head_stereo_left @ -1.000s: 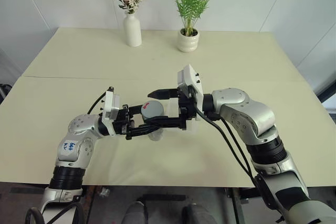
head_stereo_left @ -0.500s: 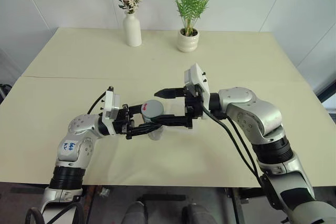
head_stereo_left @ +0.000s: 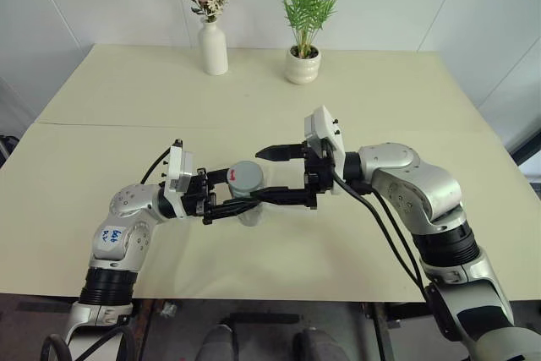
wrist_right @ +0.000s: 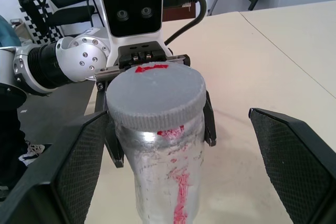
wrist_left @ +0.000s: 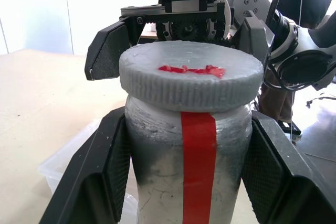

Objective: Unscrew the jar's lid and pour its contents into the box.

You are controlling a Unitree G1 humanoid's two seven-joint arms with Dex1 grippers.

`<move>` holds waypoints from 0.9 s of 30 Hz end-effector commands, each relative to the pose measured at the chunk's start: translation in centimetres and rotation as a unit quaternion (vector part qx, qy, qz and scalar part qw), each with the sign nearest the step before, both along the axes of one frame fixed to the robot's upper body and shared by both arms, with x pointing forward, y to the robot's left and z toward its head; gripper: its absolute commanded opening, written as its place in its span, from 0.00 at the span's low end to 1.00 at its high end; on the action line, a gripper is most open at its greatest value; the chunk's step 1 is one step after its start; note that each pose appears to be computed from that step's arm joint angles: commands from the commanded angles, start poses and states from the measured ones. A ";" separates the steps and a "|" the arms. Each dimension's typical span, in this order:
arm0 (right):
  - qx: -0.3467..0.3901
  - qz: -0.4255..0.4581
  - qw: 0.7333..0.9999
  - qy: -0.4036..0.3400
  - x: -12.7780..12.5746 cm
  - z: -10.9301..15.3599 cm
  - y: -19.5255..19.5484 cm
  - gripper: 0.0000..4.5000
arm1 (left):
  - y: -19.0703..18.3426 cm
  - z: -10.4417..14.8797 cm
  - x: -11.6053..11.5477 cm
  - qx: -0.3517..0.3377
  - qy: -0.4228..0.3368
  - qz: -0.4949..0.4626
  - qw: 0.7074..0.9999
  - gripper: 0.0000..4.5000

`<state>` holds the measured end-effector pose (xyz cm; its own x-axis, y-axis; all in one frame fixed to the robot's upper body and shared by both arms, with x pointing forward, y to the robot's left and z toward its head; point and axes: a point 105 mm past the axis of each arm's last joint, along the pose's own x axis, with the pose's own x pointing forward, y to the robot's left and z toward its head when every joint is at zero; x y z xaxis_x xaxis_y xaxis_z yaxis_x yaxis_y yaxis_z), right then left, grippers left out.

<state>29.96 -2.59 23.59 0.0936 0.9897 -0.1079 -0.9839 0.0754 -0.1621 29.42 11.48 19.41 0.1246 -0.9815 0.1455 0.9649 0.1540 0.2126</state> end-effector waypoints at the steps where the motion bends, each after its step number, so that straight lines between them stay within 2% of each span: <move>1: 0.018 0.010 1.000 -0.019 -0.6 1.2 -0.6 0.99 | 0.1 0.9 -0.5 -0.004 -0.022 -0.009 1.000 0.56; 16: 0.021 0.037 0.999 -0.015 -1.3 1.5 -0.2 0.99 | 0.0 0.9 -0.5 -0.004 -0.020 -0.009 1.000 0.56; 27: 0.025 0.045 0.998 -0.023 -1.0 1.9 1.4 0.99 | 0.1 1.0 -0.7 -0.003 -0.021 -0.008 1.000 0.56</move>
<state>29.20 -1.43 24.50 0.0194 0.9970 -0.0748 -0.9863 0.0068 -0.1646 29.25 11.42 19.42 0.1147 -0.9833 0.1410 0.9665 0.1433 0.2128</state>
